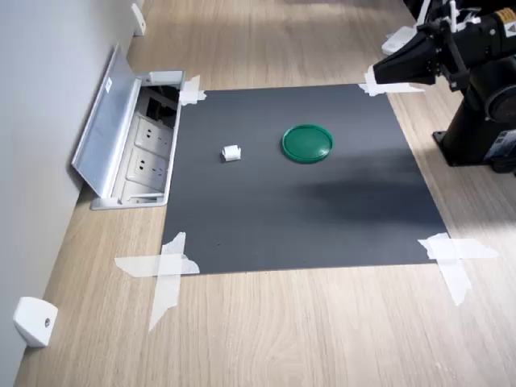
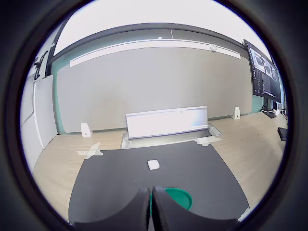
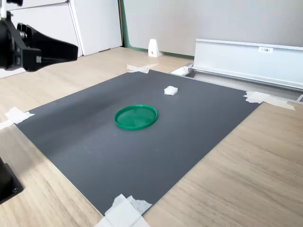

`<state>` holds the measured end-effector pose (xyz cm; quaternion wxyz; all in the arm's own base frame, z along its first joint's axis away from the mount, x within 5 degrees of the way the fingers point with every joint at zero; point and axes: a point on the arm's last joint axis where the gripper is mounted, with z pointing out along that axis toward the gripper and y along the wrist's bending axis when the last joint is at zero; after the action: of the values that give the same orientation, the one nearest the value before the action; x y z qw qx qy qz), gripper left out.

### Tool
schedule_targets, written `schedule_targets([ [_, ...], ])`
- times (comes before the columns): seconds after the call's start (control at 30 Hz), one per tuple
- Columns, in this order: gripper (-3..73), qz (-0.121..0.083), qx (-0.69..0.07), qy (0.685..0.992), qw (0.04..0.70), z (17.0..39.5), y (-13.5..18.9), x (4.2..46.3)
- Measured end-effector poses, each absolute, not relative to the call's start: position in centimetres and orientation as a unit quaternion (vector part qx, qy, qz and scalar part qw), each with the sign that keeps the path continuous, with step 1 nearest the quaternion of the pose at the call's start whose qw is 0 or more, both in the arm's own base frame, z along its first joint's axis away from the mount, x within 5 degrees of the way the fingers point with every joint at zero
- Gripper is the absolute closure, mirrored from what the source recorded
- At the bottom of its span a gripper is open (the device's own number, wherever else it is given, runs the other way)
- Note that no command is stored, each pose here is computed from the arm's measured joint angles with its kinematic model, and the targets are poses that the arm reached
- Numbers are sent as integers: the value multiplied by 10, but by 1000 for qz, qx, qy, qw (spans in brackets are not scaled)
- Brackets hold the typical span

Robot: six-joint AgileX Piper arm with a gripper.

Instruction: Grasp a white terminal and put it on the green lid.

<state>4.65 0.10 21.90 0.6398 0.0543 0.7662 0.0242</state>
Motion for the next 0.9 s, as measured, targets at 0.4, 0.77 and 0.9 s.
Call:
schedule_targets([
  [0.4,703,24,54,766,640,219,1,47],
  [0.77,703,25,52,762,645,228,1,44],
  [0.9,703,25,51,752,656,256,2,44],
])
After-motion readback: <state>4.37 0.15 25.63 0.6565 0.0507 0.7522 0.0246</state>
